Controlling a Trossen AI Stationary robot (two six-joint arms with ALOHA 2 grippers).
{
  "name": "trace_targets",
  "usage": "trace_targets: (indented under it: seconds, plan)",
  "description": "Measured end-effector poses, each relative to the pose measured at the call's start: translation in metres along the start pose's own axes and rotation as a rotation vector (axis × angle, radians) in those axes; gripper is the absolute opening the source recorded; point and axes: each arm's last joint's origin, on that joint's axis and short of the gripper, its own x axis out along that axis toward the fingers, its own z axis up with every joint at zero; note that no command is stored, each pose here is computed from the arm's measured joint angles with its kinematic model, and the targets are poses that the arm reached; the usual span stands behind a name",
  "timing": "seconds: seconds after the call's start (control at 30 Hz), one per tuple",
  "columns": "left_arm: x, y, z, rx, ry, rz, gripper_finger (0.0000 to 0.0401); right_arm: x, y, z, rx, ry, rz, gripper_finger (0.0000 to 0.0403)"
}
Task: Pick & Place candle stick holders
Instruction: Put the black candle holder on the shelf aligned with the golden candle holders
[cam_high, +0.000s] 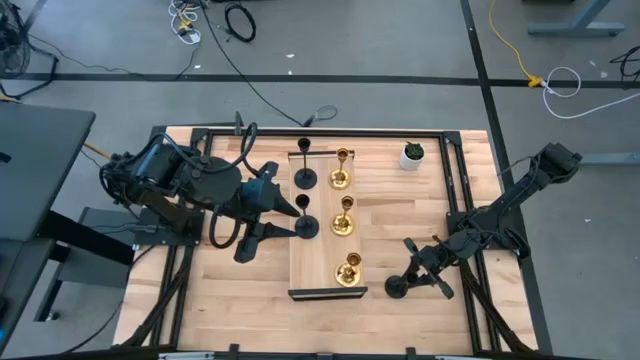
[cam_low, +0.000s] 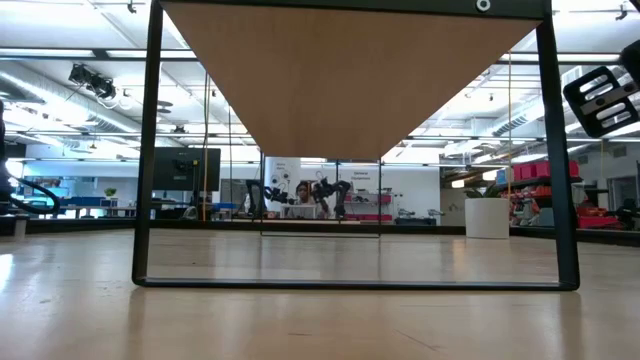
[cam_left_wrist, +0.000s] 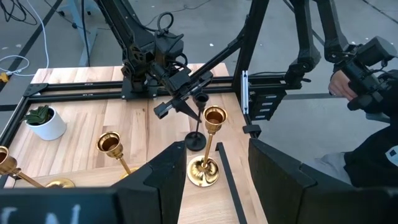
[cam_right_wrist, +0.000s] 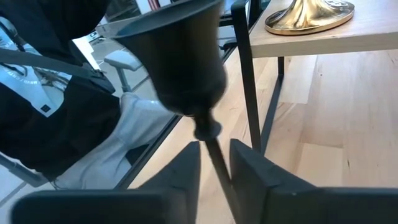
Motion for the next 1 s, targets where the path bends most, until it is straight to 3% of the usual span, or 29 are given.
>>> trace_targets:
  seconds: [0.27,0.7,1.0]
  plan:
    - [0.0,0.0,0.0,0.0,0.0,0.0,0.0177,0.0,-0.001,0.001,-0.014,-0.016,-0.034,0.0011]
    - [0.0,0.0,0.0,0.0,0.0,0.0,0.0177,0.0,-0.001,0.003,-0.022,-0.044,-0.058,0.0007]
    - [0.0,0.0,0.0,0.0,0.0,0.0,0.0177,0.004,0.007,0.036,-0.104,-0.163,-0.105,0.0006]
